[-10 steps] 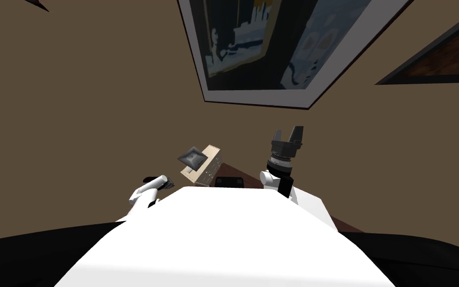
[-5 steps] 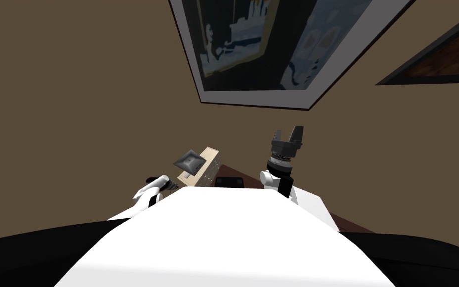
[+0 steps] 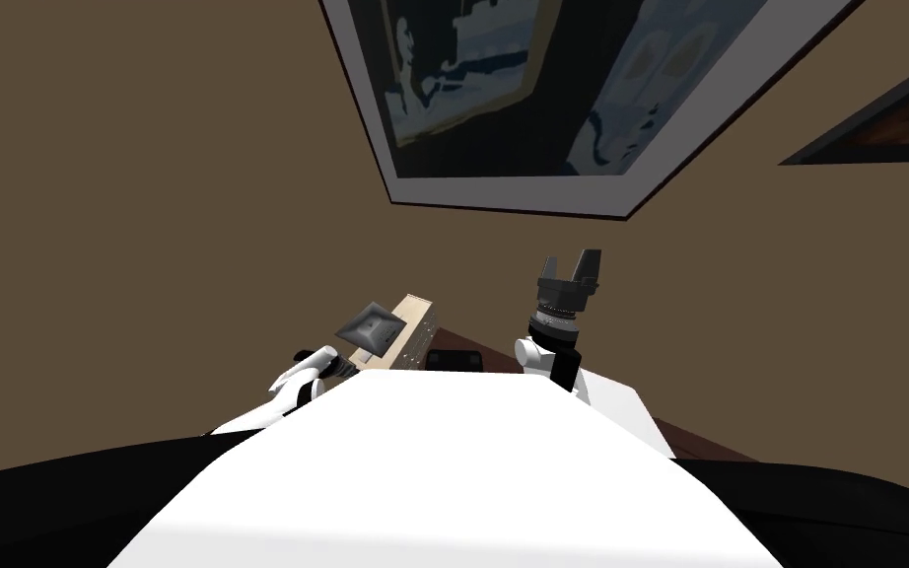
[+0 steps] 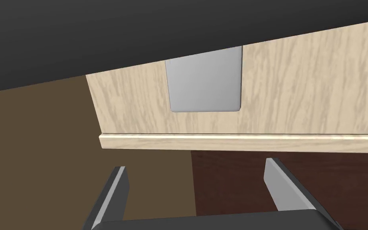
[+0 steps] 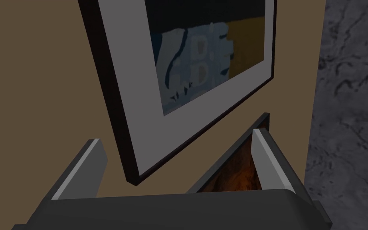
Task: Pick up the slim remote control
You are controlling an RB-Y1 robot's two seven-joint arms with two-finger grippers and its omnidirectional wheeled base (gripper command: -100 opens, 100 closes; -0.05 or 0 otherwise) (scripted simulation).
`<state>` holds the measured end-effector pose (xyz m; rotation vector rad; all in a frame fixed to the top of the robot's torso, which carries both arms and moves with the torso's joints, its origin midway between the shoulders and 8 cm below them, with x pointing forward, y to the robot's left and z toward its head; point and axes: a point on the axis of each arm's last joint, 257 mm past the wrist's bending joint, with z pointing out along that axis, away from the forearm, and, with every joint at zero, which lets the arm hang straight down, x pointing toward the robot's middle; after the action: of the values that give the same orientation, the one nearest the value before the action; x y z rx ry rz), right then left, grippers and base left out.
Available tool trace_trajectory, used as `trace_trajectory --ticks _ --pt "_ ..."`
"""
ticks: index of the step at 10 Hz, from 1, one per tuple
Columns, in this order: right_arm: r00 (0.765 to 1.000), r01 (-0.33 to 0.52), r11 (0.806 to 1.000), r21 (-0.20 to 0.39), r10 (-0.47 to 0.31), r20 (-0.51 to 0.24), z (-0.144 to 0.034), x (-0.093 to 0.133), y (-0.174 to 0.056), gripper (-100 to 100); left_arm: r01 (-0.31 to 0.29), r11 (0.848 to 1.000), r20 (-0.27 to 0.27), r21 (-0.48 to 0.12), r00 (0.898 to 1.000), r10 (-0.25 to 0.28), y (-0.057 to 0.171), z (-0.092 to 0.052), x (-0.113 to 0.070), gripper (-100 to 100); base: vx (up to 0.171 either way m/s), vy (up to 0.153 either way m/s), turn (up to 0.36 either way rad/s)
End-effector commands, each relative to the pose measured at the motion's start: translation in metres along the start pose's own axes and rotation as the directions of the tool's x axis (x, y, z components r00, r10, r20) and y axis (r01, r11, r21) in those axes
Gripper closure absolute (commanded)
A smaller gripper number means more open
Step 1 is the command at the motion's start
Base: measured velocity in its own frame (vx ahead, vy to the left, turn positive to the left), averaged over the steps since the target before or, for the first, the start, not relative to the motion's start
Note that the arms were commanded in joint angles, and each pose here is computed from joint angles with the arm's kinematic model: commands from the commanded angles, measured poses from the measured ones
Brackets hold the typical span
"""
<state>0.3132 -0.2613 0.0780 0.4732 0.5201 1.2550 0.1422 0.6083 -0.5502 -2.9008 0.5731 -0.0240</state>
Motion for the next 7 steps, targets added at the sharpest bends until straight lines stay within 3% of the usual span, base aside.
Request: trace_trajectory --ticks 1,2,4,6,7 --pt "1.0 0.0 1.0 0.0 0.0 0.0 0.0 0.0 0.0 0 0.023 0.999 -0.002 -0.035 1.0 -0.023 0.01 0.003 0.003 -100 0.031 0.026 -0.075" --pt "1.0 0.0 1.0 0.0 0.0 0.0 0.0 0.0 0.0 0 0.059 0.994 -0.002 -0.092 0.998 -0.06 0.028 0.007 0.008 -100 0.095 0.051 -0.221" --pt "1.0 0.0 1.0 0.0 0.0 0.0 0.0 0.0 0.0 0 0.059 0.994 -0.002 -0.092 0.998 -0.06 0.028 0.007 0.008 -100 0.076 0.033 -0.023" --pt "1.0 0.0 1.0 0.0 0.0 0.0 0.0 0.0 0.0 0 0.09 0.985 0.0 -0.144 0.996 -0.091 0.045 0.01 0.013 -100 0.045 0.029 -0.079" --pt "1.0 0.0 1.0 0.0 0.0 0.0 0.0 0.0 0.0 0 0.081 0.989 0.001 -0.128 0.997 -0.081 0.04 0.01 0.01 -100 0.024 0.02 -0.007"
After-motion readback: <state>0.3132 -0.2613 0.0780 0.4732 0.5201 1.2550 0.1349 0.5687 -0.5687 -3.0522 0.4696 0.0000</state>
